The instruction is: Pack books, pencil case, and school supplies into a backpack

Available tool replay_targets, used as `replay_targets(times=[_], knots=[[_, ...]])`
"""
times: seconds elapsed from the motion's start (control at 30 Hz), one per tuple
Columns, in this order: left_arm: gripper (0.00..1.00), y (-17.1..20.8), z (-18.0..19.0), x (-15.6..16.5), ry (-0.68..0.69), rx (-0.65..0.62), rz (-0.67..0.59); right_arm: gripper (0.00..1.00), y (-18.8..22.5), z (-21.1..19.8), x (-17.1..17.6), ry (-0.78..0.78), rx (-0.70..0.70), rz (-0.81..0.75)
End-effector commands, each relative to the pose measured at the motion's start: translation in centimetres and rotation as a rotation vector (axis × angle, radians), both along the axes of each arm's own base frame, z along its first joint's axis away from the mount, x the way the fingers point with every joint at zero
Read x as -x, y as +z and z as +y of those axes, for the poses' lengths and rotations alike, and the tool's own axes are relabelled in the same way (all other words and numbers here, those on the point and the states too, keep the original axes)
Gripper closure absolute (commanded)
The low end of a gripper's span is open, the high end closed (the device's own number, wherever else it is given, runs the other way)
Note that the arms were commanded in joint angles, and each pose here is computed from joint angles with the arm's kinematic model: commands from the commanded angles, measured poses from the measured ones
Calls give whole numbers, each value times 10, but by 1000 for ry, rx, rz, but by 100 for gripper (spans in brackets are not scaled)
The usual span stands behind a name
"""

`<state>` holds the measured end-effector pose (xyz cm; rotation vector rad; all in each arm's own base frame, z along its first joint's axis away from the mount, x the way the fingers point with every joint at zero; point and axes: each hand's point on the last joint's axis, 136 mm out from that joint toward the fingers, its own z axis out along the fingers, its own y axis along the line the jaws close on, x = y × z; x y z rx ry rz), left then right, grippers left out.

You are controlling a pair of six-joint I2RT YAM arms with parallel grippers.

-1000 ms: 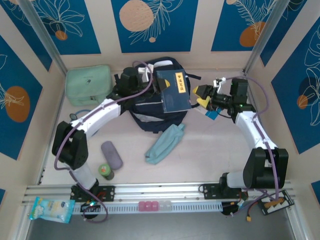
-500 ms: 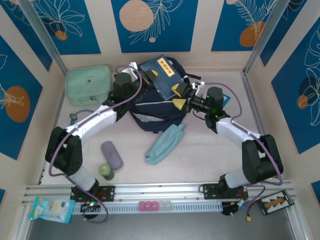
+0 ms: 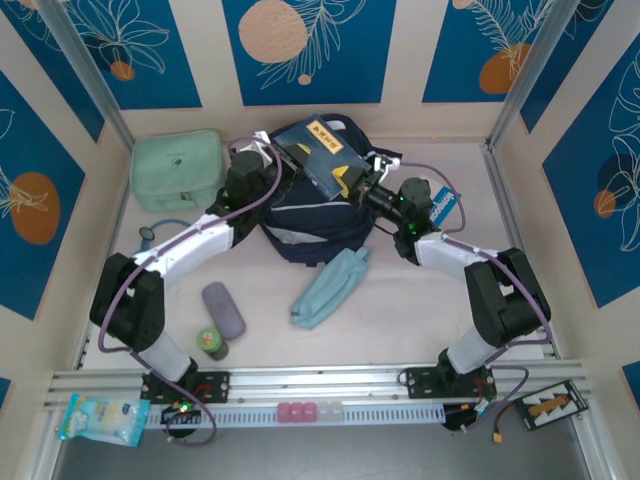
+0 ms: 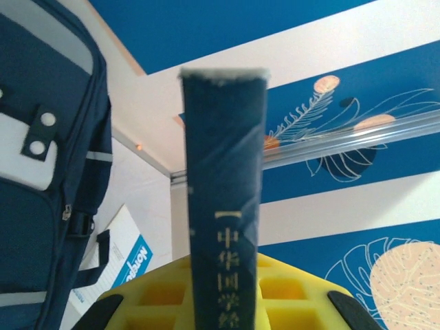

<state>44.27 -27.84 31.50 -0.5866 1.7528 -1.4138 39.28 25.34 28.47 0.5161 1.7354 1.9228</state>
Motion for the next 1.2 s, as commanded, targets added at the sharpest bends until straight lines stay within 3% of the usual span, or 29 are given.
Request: replay_targets(times=[0.0, 0.03, 0.13, 0.2, 0.33, 0.47, 0.67, 0.93, 1.1, 1.17], knots=[[75, 22, 13, 11, 40, -40, -30, 100, 0, -22, -3, -130, 26, -23], [59, 16, 17, 12, 49, -99, -19, 100, -3, -29, -2, -156, 62, -18], [32, -4, 26, 15, 54, -310, -4, 100, -7, -49, 2, -207, 185, -19], [0, -23, 29, 18, 16, -479, 8, 100, -11, -65, 6, -242, 264, -13], [0, -65, 40, 25, -66, -798, 35, 100, -19, -103, 17, -309, 385, 1], [0, -84, 30, 29, -261, -1066, -81, 100, -29, -136, 30, -374, 484, 35], [0, -113, 4, 25, -581, -1320, -217, 100, -44, -168, 44, -435, 523, 98], [9, -164, -16, 21, -948, -1510, -276, 100, -60, -185, 54, -449, 483, 155], [8, -169, -37, 35, -1104, -1436, -353, 100, -66, -186, 56, -443, 474, 175], [9, -183, -40, 38, -1159, -1460, -350, 100, -66, -188, 56, -451, 466, 179]])
